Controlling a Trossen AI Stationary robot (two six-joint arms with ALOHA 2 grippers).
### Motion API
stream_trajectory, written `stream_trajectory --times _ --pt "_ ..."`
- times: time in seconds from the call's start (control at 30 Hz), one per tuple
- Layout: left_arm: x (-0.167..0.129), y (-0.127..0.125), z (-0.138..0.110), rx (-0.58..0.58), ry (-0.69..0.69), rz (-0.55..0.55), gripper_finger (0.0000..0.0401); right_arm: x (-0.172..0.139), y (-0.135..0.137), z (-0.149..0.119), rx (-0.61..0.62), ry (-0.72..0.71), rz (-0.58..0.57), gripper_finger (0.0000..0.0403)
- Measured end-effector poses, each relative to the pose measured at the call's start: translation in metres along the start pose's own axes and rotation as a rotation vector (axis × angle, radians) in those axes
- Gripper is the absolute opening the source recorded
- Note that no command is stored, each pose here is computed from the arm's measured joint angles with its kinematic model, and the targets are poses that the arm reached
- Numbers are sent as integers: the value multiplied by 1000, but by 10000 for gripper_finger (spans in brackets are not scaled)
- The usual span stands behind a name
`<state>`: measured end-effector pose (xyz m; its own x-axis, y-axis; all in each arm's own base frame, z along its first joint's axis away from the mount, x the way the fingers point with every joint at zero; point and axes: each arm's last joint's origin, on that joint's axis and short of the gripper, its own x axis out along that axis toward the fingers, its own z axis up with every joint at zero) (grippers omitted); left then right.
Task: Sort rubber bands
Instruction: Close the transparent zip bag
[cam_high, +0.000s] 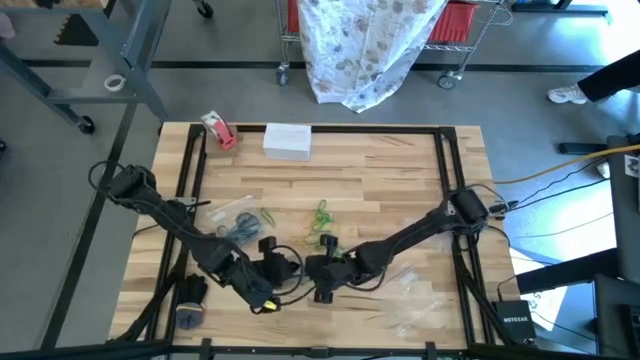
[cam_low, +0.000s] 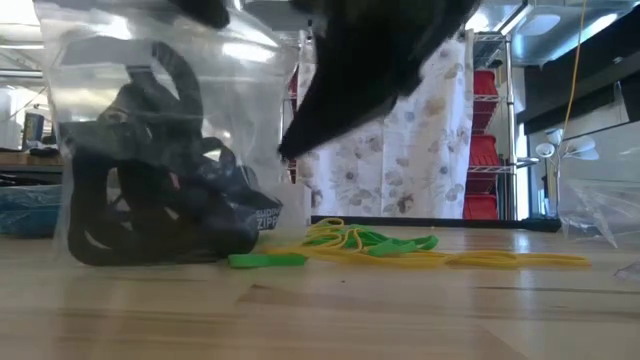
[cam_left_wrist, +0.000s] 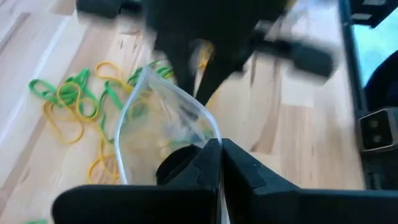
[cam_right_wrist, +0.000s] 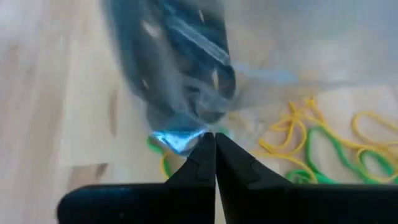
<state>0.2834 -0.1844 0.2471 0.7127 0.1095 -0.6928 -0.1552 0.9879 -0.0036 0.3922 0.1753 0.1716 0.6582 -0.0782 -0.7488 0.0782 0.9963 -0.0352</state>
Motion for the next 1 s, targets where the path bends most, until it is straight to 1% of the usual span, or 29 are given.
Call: stream_trajectory --times 0.2,0.3,0.4,0.47,0.57,0.63,0.73,0.83,1.0 --pt "-3 -5 -3 25 -4 -14 1 -42 2 1 -65 19 -80 2" --pt "-5 -8 -4 44 -6 -25 1 -53 0 4 -79 26 -59 9" --pt "-7 -11 -5 47 -19 -41 1 -52 -6 9 -99 17 -35 40" --pt "-8 -13 -5 57 -22 -48 1 -49 -11 13 -119 2 -34 73" --pt "-10 -15 -7 58 -20 -54 1 -45 -17 22 -127 -49 -3 125" --pt "-11 -17 -8 63 -18 -57 1 -43 -19 27 -132 -66 40 156" --pt "-11 -17 -8 62 -18 -59 1 -43 -17 33 -143 -111 121 188" --pt "-11 -16 -9 63 -16 -56 1 -44 -15 33 -156 -106 187 200" --pt "-10 -16 -8 66 -16 -54 1 -43 -15 28 -158 -53 199 191"
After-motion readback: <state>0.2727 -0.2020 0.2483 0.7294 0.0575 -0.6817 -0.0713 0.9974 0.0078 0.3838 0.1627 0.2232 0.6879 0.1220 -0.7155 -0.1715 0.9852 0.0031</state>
